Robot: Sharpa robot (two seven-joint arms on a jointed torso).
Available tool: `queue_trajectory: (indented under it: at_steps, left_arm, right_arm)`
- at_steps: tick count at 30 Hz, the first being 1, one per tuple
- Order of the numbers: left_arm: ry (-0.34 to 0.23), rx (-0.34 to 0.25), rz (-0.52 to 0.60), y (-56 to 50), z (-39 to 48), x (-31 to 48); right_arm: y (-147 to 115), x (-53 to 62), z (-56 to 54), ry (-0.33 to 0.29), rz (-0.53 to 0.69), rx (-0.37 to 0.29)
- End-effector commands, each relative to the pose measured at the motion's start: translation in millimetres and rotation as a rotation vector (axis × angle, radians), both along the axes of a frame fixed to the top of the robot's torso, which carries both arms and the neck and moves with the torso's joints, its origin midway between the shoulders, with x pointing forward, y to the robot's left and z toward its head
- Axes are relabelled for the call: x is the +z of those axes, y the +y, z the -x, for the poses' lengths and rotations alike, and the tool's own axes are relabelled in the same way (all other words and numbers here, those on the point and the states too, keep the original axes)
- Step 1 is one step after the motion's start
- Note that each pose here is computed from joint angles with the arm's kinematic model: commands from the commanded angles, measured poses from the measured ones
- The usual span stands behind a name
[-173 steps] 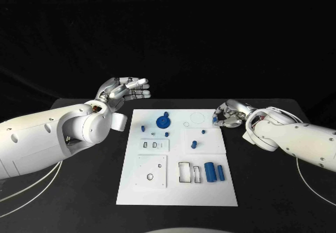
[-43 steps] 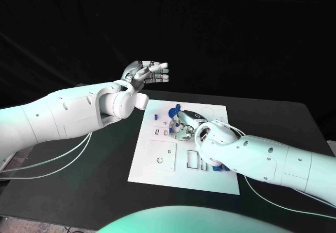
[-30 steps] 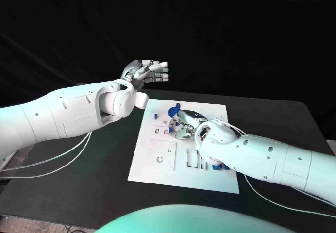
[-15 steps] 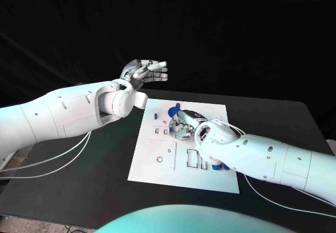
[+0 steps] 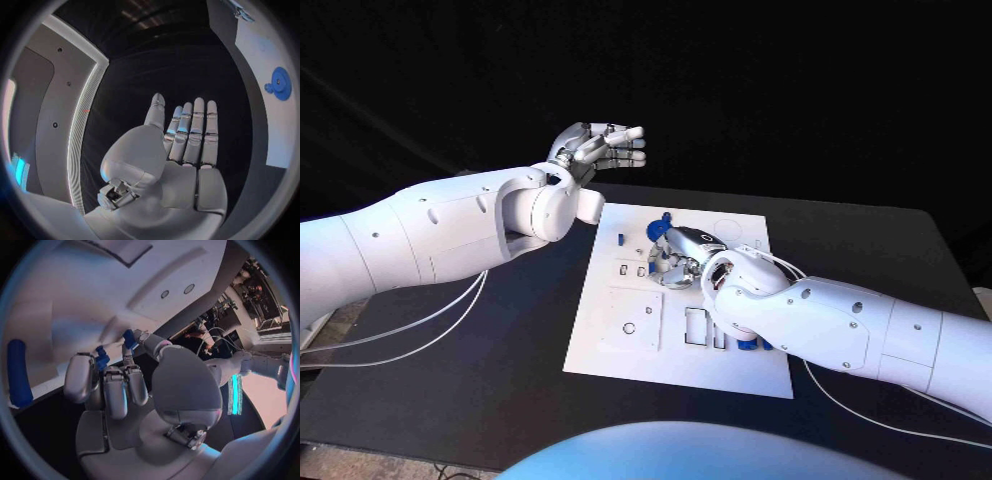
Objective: Assemble the parts on the task board
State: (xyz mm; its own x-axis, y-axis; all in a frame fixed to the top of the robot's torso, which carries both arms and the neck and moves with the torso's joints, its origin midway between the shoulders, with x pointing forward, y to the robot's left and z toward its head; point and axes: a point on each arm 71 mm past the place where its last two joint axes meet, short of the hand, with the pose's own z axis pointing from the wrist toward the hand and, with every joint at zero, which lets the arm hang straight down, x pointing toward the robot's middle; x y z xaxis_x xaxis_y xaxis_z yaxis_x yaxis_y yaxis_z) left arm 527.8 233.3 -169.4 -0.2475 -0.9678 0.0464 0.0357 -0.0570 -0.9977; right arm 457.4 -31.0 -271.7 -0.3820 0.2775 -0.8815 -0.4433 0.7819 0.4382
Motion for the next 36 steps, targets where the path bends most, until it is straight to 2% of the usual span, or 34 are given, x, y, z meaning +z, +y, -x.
queue_trajectory:
  at_steps: [1,19,25,30,36]
  left_arm:
    - [-0.005,-0.014,0.009,-1.6,0.2,1.2]
    - [-0.004,-0.012,0.008,-0.6,0.0,1.1]
    - [-0.003,-0.009,0.001,-0.1,-0.5,0.7]
    - [0.006,-0.006,-0.049,2.2,-2.2,-1.5]
    - [0.059,-0.035,-0.154,7.1,-3.5,-7.6]
  right_arm:
    - [1,-0.9,1.1,0.002,0.012,0.018]
    - [1,1.2,1.0,-0.017,-0.013,0.017]
    - [1,4.7,2.3,-0.046,-0.047,0.010]
    - [-7,12.4,5.8,-0.078,-0.107,0.004]
    - [-30,34.8,5.3,-0.046,-0.244,0.013]
